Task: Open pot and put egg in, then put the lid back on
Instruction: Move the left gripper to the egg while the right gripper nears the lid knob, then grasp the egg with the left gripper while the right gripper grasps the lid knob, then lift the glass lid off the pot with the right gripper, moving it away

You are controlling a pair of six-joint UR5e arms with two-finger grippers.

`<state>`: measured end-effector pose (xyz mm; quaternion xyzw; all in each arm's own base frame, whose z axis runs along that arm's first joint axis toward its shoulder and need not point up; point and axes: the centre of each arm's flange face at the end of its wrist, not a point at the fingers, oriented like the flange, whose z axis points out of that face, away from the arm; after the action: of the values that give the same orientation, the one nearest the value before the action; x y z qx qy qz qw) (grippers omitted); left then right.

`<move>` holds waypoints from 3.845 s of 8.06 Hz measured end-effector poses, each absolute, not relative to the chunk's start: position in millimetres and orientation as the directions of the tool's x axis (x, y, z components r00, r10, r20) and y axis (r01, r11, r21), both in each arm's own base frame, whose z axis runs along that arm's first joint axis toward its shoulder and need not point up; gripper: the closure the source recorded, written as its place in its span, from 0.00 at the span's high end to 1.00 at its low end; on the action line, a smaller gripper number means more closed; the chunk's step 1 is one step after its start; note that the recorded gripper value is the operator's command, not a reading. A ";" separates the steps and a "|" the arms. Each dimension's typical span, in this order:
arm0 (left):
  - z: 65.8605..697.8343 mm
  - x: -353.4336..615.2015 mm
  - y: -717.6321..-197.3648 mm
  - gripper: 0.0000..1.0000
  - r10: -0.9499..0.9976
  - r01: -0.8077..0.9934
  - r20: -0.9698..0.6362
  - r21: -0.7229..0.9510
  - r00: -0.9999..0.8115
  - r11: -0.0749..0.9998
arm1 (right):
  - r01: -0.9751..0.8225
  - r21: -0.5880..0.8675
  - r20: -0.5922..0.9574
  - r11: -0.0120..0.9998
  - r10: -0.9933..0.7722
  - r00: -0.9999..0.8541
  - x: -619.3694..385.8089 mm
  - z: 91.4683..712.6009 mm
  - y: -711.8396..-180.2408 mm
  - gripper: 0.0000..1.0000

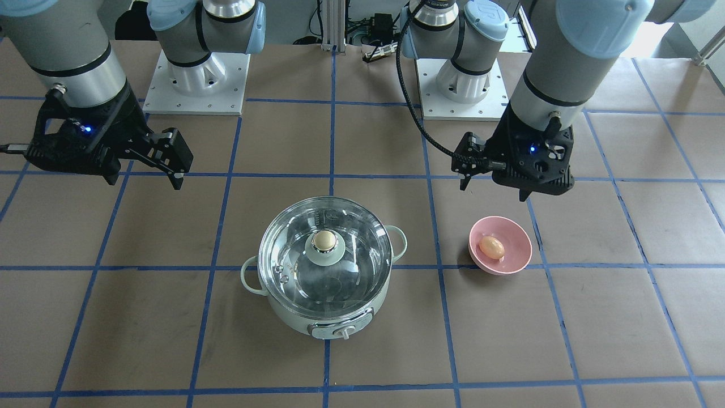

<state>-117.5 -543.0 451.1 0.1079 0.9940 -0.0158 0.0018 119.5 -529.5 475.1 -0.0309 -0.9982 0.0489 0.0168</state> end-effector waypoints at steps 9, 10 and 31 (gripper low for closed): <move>224.7 3.7 -571.8 1.00 0.063 0.067 0.025 0.261 -0.998 0.963 | 0.146 -0.163 -0.041 0.976 0.141 -0.989 348.5 395.7 -579.7 1.00; 219.3 5.2 -569.7 1.00 0.042 0.046 0.023 0.272 -0.999 0.961 | 0.139 -0.155 -0.039 0.978 0.135 -0.990 356.9 385.6 -580.1 1.00; 180.5 -10.1 -575.6 0.24 -0.001 0.007 0.027 0.300 -1.000 0.954 | 0.084 -0.094 -0.023 0.992 0.082 -0.996 267.9 467.3 -548.2 0.00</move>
<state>-10.1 -575.6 180.5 0.0015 0.9883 0.1517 -0.0135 267.9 -548.2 467.3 -0.0414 -0.9980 0.0475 -0.0094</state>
